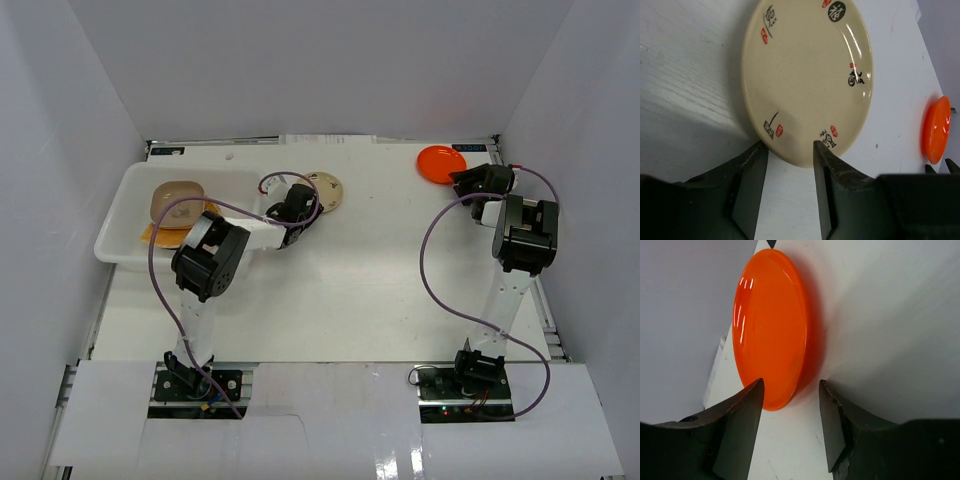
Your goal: Place the plates into the plastic bin on the countertop
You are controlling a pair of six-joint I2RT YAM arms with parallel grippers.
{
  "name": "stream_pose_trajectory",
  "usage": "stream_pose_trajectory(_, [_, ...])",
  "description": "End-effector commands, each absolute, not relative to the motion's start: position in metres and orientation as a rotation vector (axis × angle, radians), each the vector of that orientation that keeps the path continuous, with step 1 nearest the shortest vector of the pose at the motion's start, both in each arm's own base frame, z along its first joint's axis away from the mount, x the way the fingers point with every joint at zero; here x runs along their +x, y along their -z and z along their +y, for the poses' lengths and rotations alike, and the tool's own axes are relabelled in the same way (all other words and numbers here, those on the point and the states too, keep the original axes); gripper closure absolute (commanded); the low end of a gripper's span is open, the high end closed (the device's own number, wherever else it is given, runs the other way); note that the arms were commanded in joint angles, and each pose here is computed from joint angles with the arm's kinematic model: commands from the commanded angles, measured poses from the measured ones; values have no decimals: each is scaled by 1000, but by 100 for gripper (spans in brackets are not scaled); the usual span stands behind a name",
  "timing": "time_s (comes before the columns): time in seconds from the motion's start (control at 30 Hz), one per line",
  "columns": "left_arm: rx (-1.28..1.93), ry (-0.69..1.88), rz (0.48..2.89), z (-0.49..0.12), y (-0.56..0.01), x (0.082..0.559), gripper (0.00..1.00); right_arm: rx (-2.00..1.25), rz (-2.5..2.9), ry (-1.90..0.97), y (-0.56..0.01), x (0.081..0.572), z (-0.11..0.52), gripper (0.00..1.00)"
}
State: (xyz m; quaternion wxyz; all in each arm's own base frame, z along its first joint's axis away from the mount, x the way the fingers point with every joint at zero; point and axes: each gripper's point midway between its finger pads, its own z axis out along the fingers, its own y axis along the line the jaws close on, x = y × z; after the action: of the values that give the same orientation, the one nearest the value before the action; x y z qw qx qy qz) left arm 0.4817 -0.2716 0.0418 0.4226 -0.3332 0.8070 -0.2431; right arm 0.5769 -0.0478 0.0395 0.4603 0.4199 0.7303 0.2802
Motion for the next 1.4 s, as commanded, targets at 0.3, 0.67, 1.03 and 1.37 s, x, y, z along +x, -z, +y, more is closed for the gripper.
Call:
stream_pose_trajectory(0.3, [-766,474,2080,-254,-24,491,97,1172,1800,-733,-7,603,-47,69])
stream_pose_trajectory(0.67, [-608,599,2042,-275,-74,486,100,1092,1707,-792,-49,582,-36,92])
stream_pose_trajectory(1.03, [-416,791,1865,-270,-208,444,100,799,1593,-872,-163,514,13,92])
stream_pose_trajectory(1.37, [-775,584,1724,-38,-240,378,100,445,1655,-1013,-218,450,151,92])
